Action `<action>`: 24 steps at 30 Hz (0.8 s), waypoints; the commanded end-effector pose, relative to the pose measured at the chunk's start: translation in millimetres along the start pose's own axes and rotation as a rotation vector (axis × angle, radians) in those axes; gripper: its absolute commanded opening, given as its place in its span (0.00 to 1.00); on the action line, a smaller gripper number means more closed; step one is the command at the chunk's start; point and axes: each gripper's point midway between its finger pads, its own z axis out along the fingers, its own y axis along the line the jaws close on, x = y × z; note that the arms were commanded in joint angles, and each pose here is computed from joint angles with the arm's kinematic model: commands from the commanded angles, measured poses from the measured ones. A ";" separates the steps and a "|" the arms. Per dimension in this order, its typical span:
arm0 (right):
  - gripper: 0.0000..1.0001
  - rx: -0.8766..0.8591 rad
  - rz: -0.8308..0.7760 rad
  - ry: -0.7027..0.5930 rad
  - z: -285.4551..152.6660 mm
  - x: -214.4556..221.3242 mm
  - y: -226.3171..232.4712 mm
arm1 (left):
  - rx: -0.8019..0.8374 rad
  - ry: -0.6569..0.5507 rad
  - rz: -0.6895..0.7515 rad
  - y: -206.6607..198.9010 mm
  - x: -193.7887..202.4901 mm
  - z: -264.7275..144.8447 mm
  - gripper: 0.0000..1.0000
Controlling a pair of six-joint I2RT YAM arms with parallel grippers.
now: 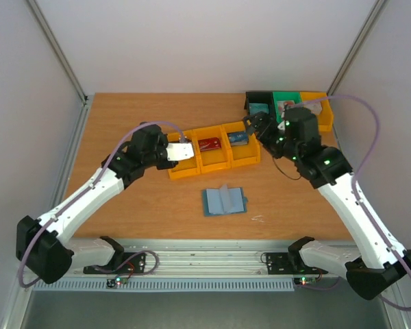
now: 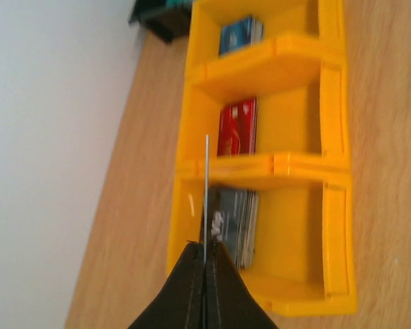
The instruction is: Take the credit cards out of the card holder
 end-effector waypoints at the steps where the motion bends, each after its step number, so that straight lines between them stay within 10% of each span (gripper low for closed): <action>1: 0.99 0.069 -0.266 0.008 -28.5 -16.5 -9.6 | 0.067 0.018 0.047 -15.5 35.8 25.6 0.00; 24: 0.98 0.094 -0.197 0.044 39.7 -102.0 -60.7 | -0.082 0.145 0.087 29.0 110.4 155.5 0.00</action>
